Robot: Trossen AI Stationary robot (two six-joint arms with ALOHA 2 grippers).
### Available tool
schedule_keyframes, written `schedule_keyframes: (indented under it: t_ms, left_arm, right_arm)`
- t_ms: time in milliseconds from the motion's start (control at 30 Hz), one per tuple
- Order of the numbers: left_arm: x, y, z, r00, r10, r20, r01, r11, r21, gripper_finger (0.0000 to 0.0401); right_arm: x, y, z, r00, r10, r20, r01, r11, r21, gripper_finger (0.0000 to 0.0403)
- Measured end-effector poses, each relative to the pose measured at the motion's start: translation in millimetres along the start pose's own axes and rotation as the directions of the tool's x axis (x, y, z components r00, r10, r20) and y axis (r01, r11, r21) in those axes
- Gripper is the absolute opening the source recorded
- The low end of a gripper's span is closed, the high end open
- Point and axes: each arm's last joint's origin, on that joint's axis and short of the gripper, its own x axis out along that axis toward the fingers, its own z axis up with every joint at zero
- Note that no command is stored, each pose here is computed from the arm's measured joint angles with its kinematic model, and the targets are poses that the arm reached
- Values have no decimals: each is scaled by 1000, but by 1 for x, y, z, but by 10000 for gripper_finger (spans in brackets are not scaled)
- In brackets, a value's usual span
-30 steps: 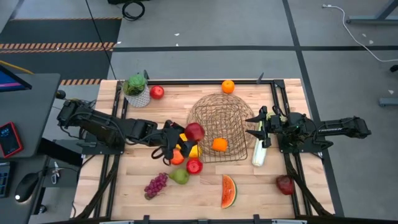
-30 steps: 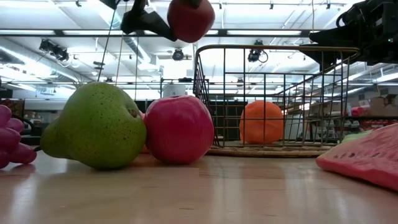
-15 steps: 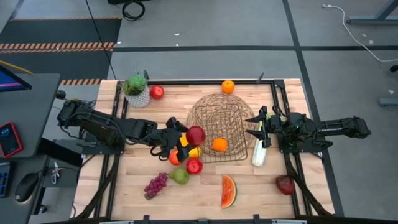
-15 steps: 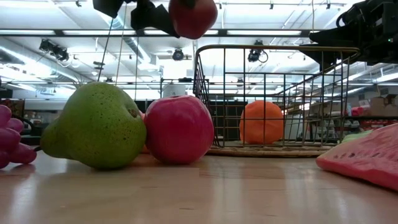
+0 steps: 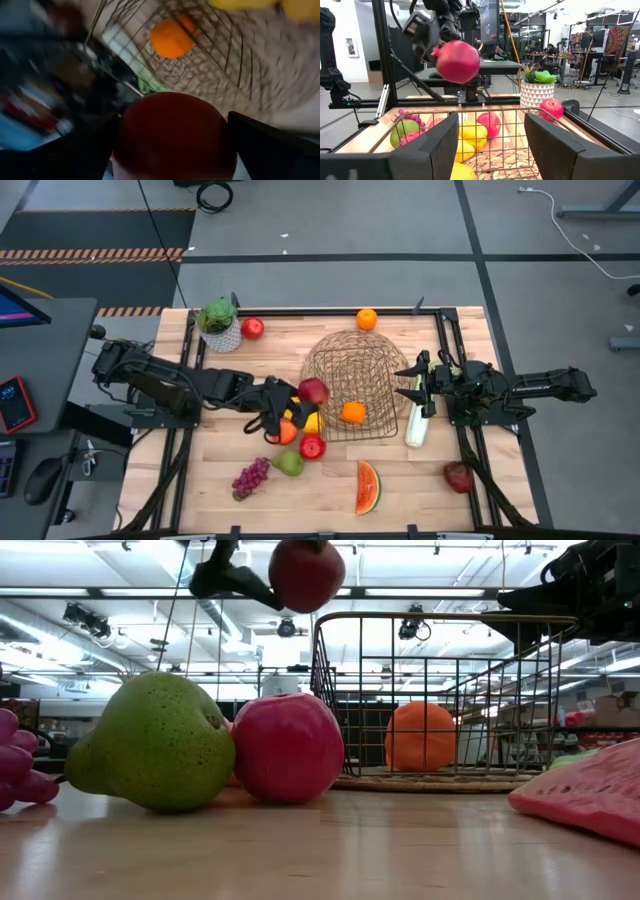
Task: Build produce basket
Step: Put the pomegranate into the wire basket
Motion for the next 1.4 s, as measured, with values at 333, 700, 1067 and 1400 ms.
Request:
schedule_keyframes:
  t_ms: [333, 700, 1067, 1400]
  left_arm:
    - [-1, 1, 1, 1000, 3, 3, 0, 764, -645, 371]
    - [-9, 11, 19, 998, 45, 44, 21, 425, -905, 371]
    - [-11, 13, 22, 997, 54, 52, 57, -87, -995, 371]
    - [-11, 13, 22, 997, 53, 52, 74, -650, -756, 371]
  right_arm:
    - [0, 0, 0, 1000, 0, 0, 0, 1000, 0, 231]
    - [0, 0, 0, 1000, 0, 0, 0, 1000, 0, 231]
    - [0, 0, 0, 1000, 0, 0, 0, 1000, 0, 231]
    - [0, 0, 0, 1000, 0, 0, 0, 1000, 0, 231]
